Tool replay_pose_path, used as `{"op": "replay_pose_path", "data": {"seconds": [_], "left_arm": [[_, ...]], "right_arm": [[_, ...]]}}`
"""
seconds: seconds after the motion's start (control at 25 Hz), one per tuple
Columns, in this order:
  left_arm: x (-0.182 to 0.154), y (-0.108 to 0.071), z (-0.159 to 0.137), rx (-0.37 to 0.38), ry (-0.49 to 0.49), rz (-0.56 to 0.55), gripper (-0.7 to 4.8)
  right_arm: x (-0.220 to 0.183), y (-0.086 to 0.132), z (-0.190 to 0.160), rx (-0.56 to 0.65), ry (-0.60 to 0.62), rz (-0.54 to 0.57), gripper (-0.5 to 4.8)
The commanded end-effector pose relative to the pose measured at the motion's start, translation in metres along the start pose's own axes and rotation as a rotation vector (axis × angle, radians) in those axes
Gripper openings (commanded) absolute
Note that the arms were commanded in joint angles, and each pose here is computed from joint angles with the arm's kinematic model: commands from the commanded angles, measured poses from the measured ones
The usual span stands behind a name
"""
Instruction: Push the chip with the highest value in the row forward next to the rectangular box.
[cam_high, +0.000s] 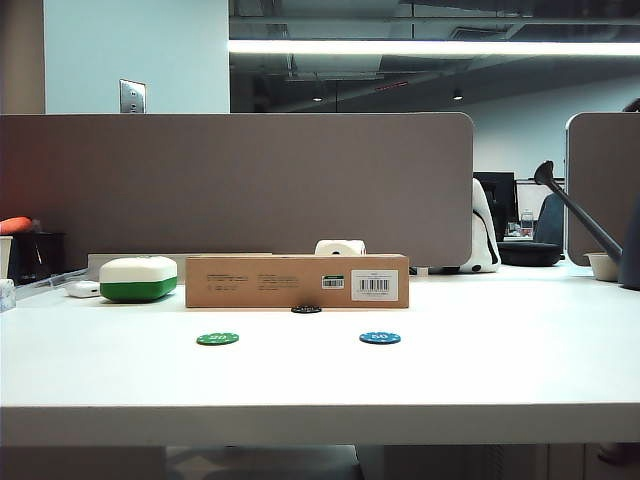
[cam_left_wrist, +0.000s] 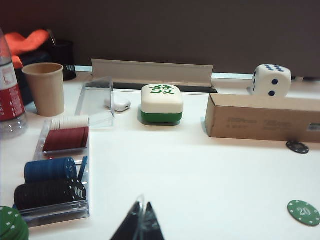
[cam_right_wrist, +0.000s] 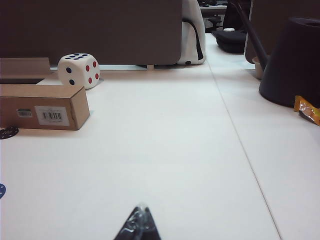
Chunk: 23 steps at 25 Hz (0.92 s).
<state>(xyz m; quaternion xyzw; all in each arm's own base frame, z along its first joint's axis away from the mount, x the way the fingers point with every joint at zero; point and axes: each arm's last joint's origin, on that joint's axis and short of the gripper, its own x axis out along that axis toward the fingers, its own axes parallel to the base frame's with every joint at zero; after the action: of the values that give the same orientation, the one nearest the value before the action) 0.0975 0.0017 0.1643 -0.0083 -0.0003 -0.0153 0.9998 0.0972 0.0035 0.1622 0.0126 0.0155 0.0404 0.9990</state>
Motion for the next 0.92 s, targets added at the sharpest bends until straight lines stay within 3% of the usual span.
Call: {"op": "replay_pose_path", "data": {"seconds": [0.04, 0.2, 0.92], "left_arm": [[-0.0002, -0.0001, 0.0024, 0.025, -0.013, 0.001, -0.05], [-0.0002, -0.0001, 0.0025, -0.019, -0.014, 0.000, -0.05], [-0.0002, -0.0001, 0.0024, -0.017, -0.013, 0.000, -0.05]], "right_arm": [[0.0002, 0.0000, -0.0006, -0.004, -0.007, -0.001, -0.05], [0.0002, 0.0000, -0.0006, -0.004, -0.007, -0.001, -0.05], [0.0002, 0.0000, -0.0006, -0.004, -0.007, -0.001, -0.05]]}}
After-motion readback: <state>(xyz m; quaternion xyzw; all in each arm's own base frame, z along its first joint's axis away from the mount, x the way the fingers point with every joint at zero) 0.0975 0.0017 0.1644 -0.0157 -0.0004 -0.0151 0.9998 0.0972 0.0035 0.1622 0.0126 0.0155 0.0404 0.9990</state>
